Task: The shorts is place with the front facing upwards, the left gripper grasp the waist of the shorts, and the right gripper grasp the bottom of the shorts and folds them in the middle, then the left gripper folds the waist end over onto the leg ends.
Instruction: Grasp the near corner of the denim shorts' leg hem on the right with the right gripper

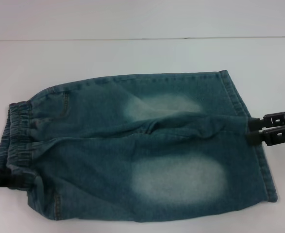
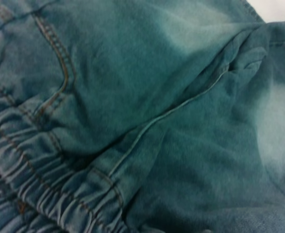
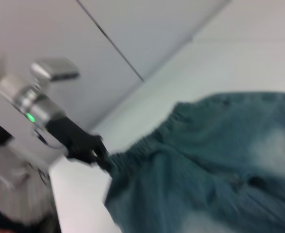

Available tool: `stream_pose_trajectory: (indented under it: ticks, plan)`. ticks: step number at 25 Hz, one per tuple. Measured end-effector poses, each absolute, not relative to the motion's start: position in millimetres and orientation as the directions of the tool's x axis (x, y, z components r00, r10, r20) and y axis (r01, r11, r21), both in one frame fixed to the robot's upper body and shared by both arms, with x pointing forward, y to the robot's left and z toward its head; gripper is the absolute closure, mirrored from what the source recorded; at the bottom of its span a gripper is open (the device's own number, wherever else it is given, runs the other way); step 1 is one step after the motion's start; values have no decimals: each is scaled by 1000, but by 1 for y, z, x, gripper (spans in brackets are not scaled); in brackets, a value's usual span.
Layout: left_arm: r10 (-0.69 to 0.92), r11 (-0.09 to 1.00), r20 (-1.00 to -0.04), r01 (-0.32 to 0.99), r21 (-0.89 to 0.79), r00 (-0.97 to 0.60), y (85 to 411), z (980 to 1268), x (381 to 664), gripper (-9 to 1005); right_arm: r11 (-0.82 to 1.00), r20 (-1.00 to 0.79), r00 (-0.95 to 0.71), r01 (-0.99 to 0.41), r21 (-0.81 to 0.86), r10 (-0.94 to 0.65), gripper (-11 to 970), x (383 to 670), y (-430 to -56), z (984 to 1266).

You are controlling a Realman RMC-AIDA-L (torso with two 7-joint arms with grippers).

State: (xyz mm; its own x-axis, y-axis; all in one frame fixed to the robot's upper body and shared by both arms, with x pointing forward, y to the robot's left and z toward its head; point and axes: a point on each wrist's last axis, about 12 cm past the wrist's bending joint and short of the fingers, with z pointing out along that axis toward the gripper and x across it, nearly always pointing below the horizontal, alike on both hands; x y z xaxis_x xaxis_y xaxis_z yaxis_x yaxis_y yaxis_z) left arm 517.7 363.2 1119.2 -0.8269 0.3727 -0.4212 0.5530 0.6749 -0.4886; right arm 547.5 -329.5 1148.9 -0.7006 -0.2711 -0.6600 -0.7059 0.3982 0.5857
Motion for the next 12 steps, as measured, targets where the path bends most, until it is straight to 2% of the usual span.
stream_pose_trajectory:
  ticks: [7, 12]
  plan:
    - [361, 690, -427, 545, -476, -829, 360, 1126, 529, 954, 447, -484, -706, -705, 550, -517, 80, 561, -318, 1159]
    - [340, 716, -427, 525, -460, -838, 362, 1129, 535, 953, 481, -360, -706, -690, 540, -609, 79, 558, -319, 1154]
